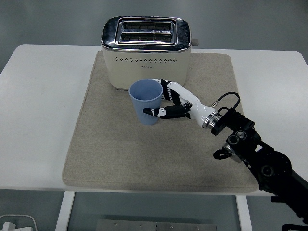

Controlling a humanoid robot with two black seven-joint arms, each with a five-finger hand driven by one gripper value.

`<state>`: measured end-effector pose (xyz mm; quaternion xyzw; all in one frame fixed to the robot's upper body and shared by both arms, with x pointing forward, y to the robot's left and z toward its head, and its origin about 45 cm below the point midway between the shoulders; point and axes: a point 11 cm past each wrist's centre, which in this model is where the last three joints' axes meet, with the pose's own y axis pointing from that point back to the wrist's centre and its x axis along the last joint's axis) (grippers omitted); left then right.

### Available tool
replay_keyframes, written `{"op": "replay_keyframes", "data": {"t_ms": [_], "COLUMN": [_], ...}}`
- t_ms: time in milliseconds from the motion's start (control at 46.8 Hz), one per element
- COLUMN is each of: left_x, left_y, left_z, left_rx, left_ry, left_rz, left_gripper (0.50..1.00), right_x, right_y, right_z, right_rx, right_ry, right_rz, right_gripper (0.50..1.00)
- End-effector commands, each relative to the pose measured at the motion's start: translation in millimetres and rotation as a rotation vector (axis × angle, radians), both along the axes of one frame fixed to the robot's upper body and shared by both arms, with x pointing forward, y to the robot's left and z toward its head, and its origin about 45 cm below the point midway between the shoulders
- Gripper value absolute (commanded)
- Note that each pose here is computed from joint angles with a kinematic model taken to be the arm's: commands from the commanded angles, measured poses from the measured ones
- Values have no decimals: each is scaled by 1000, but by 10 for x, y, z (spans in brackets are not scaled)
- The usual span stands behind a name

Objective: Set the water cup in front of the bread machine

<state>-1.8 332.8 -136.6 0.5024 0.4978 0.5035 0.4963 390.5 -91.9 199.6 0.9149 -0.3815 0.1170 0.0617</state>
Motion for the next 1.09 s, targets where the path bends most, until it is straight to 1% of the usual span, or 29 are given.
{"op": "replay_keyframes", "data": {"t_ms": [0,192,299,470,598,705,855,897,1026,1068], "left_x": [0,-9,0,0,0,0,-9,0,0,0], "left_y": [0,0,0,0,0,0,0,0,0,0], "left_z": [0,0,0,0,0,0,0,0,0,0], "left_rx": [0,0,0,0,0,0,0,0,0,0], "left_ry": [0,1,0,0,0,0,1,0,0,0], "left_rz": [0,0,0,0,0,0,0,0,0,0], "left_gripper": [999,999,999,996,999,999,999,999,999,996], "right_x": [44,91,90,83,55,56,69,73,76,73], "right_y": [0,18,22,29,58,58,25,13,7,10], "right_z": [21,12,8,5,-13,-15,-68,-85,-93,-96], "right_rx": [-5,-6,-1,-12,-15,-16,-27,-31,-33,-34], "right_ry": [-7,-8,-12,-36,-38,-37,-26,-22,-20,-20], "right_rz": [-6,-21,-19,-11,4,3,-7,-11,-12,-11], "right_gripper": [500,500,500,500,500,500,500,533,664,701]}}
